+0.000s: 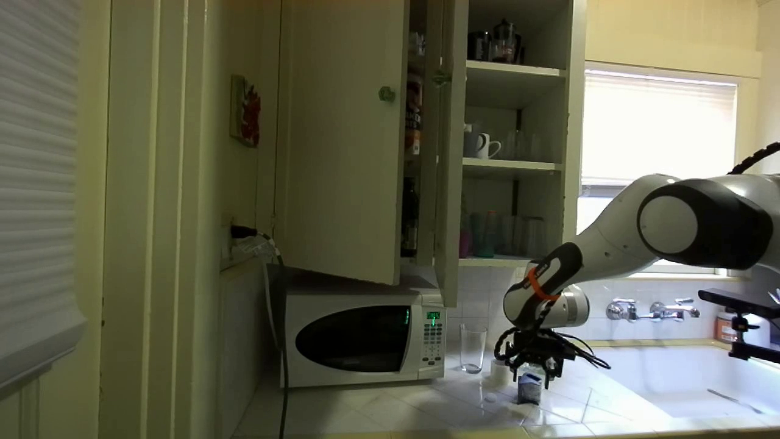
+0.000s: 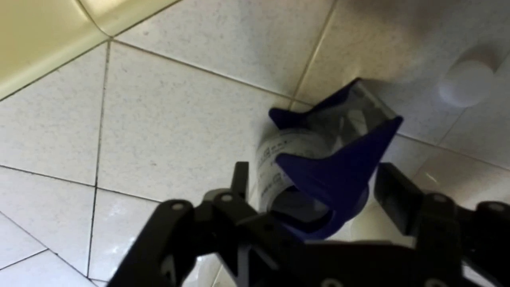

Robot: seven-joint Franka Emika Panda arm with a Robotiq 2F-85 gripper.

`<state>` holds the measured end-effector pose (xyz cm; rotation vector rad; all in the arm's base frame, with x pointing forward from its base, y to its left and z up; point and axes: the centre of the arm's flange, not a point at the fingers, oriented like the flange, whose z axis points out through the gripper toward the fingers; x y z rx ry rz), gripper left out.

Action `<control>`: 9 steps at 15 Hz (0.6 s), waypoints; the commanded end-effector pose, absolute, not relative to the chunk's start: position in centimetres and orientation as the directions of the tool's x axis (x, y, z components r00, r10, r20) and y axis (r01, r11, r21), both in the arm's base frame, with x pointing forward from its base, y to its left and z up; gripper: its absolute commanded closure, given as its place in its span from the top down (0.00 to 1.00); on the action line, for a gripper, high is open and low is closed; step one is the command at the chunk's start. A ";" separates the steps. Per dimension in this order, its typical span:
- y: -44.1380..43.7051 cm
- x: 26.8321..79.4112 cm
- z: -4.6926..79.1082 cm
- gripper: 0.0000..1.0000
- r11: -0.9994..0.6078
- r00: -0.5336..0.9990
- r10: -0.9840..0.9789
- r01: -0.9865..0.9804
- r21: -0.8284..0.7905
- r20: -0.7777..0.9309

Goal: Remove the blue masking tape pack from the drawer and put it on the counter

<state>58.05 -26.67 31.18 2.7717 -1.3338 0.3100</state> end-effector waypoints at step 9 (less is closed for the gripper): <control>-26.3 45.7 46.2 1.00 -0.843 0.824 -0.532 -0.538 -0.025 0.196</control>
